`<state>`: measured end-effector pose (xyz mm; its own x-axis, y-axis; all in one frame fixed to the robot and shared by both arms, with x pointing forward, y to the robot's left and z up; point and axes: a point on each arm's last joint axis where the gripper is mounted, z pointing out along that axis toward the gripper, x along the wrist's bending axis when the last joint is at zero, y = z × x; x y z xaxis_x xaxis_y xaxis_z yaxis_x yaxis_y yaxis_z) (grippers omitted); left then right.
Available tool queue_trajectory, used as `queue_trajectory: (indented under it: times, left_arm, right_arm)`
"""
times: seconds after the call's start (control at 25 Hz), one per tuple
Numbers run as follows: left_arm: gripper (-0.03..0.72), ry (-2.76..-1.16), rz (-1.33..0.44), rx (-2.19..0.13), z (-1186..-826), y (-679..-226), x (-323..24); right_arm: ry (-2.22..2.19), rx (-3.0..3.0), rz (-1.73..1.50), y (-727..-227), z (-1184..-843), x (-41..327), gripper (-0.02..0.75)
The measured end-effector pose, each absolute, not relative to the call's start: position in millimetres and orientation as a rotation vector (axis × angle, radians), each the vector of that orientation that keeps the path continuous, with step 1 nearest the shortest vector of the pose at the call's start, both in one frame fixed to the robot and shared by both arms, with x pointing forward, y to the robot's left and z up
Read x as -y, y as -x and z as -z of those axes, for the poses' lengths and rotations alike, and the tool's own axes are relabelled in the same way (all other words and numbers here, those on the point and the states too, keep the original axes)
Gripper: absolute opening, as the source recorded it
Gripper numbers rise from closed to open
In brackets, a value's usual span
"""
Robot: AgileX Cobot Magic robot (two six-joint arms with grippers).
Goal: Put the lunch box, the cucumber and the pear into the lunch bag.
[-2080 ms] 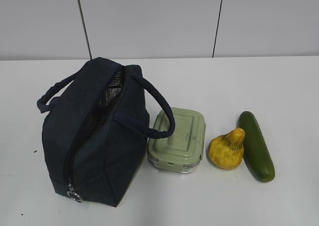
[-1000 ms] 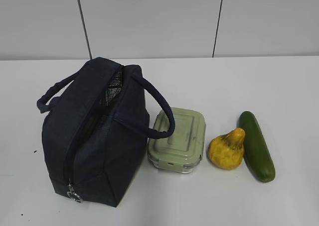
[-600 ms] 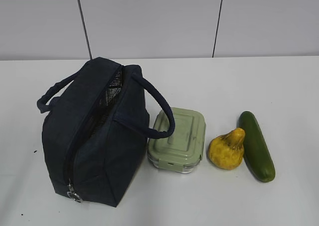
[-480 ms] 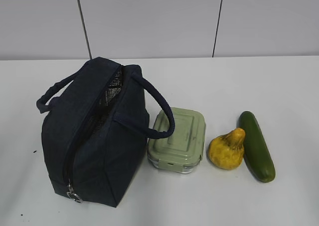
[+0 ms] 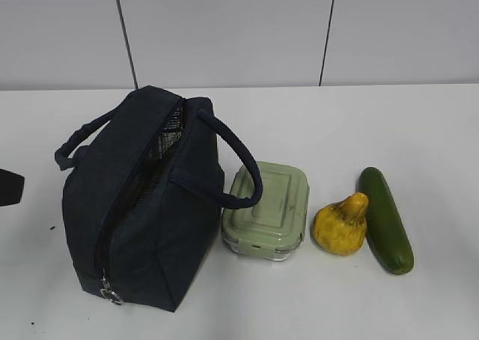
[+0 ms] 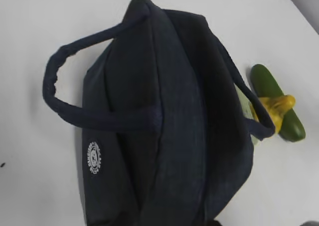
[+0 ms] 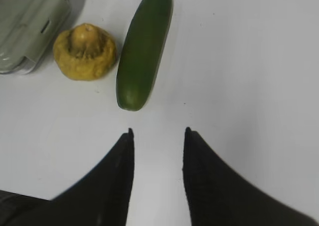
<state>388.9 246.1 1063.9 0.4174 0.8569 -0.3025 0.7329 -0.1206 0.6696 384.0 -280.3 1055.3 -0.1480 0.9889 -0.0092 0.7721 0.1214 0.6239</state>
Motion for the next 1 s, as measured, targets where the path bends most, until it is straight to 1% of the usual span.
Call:
queue_trajectory:
  times: [0.12,0.32,0.44,0.76,0.92,1.0]
  left_arm:
    - [0.293,-1.945,-0.141,-1.343,-1060.1,-406.3,-242.5]
    - [0.3,-2.005,-0.105,-1.334,-1054.0,-430.3,-240.0]
    - [0.31,-2.04,-0.088,-1.308,-1049.3,-439.4,-238.5]
    - [0.313,-2.063,-0.012,-1.269,-1034.6,-453.8,-233.0]
    - [0.31,-2.074,0.035,-1.279,-1024.7,-460.5,-231.3]
    - [0.305,-2.063,0.05,-1.267,-1023.1,-462.8,-229.6]
  right_arm:
    - [-1.757,-2.056,-0.609,-401.6,-1040.5,277.3,0.285]
    - [-1.833,-2.128,-0.535,-425.8,-1017.4,272.6,0.288]
    - [-1.848,-2.129,-0.544,-439.2,-1019.6,270.1,0.29]
    - [-1.909,-2.042,-0.632,-478.1,-1050.1,277.9,0.29]
    - [-1.925,-2.056,-0.63,-495.8,-1051.6,276.4,0.291]
    - [-1.945,-2.068,-0.617,-503.5,-1047.0,275.7,0.291]
